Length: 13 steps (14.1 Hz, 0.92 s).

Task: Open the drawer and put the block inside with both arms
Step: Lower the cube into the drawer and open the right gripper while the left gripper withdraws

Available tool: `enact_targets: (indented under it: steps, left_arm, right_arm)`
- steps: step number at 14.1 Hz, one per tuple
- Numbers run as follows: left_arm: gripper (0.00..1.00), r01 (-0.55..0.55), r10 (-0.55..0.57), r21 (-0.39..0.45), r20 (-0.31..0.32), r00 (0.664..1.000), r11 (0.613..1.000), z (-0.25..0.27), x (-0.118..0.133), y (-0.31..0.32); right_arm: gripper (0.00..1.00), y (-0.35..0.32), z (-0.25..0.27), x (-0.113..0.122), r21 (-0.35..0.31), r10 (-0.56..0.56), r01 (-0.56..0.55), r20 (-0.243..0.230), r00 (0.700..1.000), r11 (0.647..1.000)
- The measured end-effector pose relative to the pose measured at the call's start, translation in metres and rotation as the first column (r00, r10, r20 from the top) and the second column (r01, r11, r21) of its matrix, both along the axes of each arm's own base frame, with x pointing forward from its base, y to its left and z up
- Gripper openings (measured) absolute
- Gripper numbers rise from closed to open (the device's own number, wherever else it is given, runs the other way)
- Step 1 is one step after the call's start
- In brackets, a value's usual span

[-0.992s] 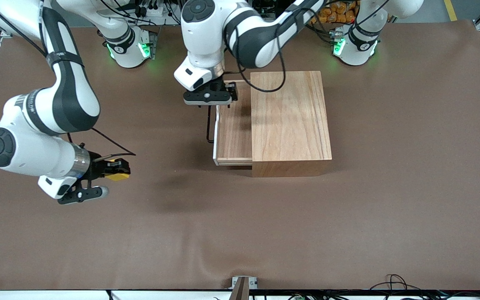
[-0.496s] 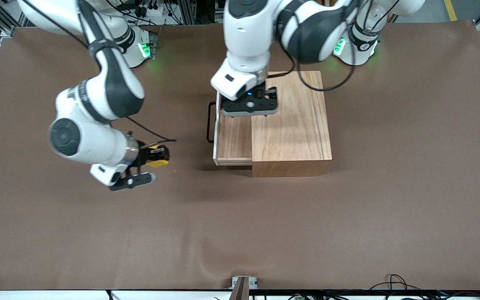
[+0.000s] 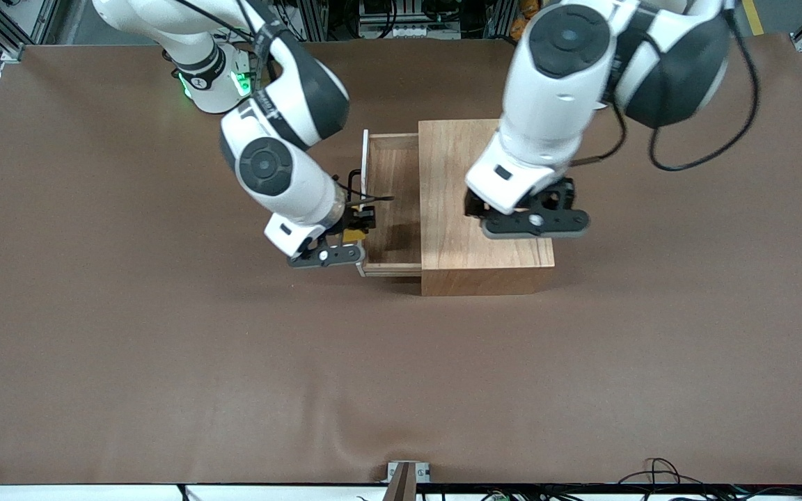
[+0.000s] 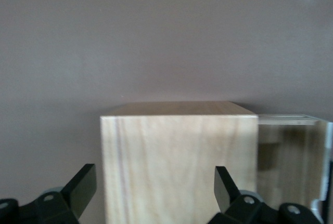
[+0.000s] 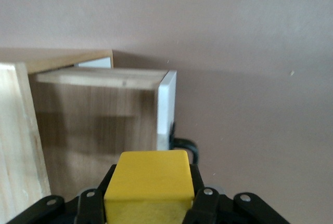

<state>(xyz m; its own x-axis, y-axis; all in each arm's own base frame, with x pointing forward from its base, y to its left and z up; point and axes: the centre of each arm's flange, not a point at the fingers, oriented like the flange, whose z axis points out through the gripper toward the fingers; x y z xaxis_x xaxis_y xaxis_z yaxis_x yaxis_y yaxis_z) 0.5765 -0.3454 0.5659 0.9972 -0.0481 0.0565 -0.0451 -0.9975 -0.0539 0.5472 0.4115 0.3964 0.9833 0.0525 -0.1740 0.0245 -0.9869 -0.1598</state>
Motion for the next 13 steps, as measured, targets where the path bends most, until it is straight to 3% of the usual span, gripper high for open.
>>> enact_targets:
  steps: [6,10,13]
  left_arm:
    - [1.00,0.066,-0.068,-0.044,-0.039,0.997,0.997,0.013,0.045,0.114]
    - [1.00,0.092,-0.095,-0.056,-0.059,0.994,0.994,0.030,0.051,0.180]
    - [1.00,0.065,-0.069,-0.055,-0.067,0.995,0.996,0.055,0.039,0.218]
  right_arm:
    - [0.56,0.045,-0.035,-0.031,-0.033,-0.032,0.031,-0.021,0.999,0.999]
    - [0.56,0.069,-0.067,-0.045,-0.033,-0.037,0.036,-0.007,0.999,0.999]
    - [0.56,0.073,-0.075,-0.050,-0.037,-0.036,0.035,-0.009,0.999,0.999]
